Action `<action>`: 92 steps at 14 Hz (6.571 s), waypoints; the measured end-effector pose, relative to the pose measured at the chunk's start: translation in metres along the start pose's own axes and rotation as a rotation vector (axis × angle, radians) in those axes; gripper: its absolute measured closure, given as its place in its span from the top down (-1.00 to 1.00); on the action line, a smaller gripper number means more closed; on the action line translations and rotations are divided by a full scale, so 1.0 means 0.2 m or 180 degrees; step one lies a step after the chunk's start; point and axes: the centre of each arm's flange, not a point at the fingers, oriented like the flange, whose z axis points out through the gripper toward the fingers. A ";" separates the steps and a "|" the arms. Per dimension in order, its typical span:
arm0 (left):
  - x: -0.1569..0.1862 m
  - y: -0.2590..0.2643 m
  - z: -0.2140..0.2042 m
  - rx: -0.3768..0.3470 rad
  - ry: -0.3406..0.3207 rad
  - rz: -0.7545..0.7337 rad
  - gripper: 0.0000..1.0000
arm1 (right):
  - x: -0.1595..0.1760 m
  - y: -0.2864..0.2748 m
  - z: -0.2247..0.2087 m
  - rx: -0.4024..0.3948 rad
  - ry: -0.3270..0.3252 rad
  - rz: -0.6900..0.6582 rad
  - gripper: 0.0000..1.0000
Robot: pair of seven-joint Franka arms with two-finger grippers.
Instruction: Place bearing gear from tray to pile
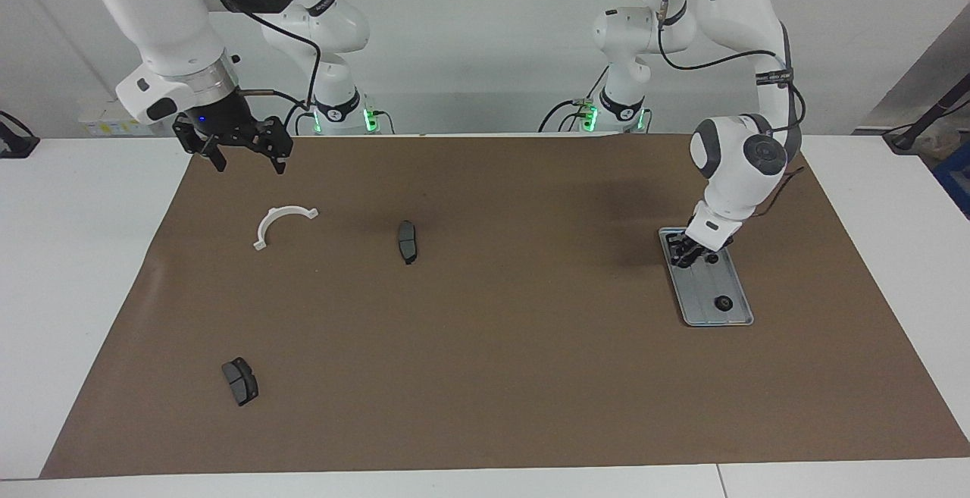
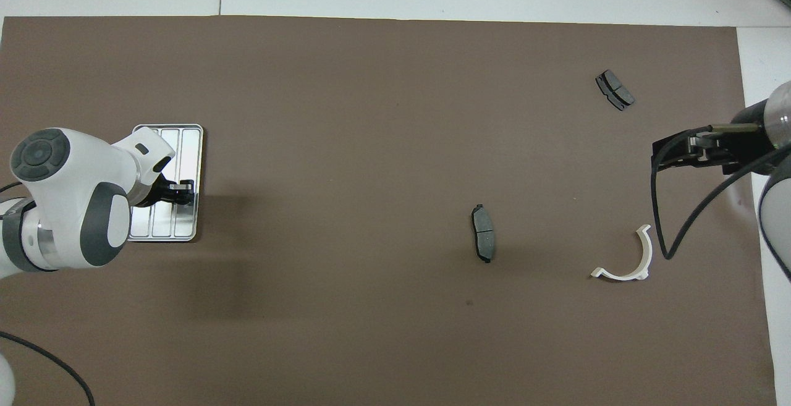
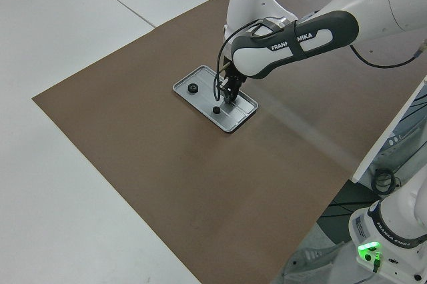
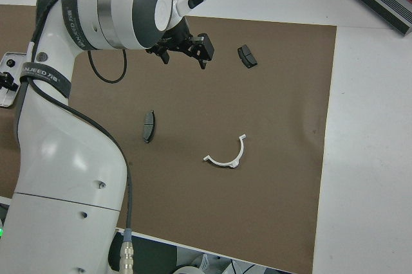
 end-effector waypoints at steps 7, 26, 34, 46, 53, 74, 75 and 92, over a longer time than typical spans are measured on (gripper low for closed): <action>0.15 0.44 -0.16 -0.0261 0.0232 -0.0586 -0.30 | 0.01 -0.08 -0.01 0.0006 0.0065 -0.0086 1.00; -0.01 1.36 -0.26 -0.0155 0.0391 -0.0947 0.98 | 0.01 -0.05 0.01 0.0006 0.0051 -0.0057 1.00; 0.37 -0.01 -0.30 0.0189 0.0383 -0.0515 0.91 | 0.05 -0.49 0.16 0.0070 0.0272 -0.0213 1.00; 0.39 -0.17 0.01 0.0199 0.0576 -0.0358 0.29 | -0.10 -1.58 0.73 0.0130 0.0330 0.0183 1.00; 0.38 -0.18 0.05 0.0195 0.0605 -0.0353 -0.13 | -0.23 -2.10 1.20 0.0149 0.0362 0.0309 1.00; 0.48 -0.08 -0.08 -0.0067 0.0596 -0.0532 -0.29 | -0.27 -2.23 1.56 0.0419 0.0526 0.0393 0.52; 0.48 -0.07 -0.08 -0.0101 0.0595 -0.0552 -0.29 | -0.27 -2.24 1.56 0.0420 0.0525 0.0389 0.52; 0.35 0.81 -0.07 -0.0348 0.0498 -0.1018 -0.29 | -0.10 -2.01 1.33 0.0376 0.0672 0.0530 -0.31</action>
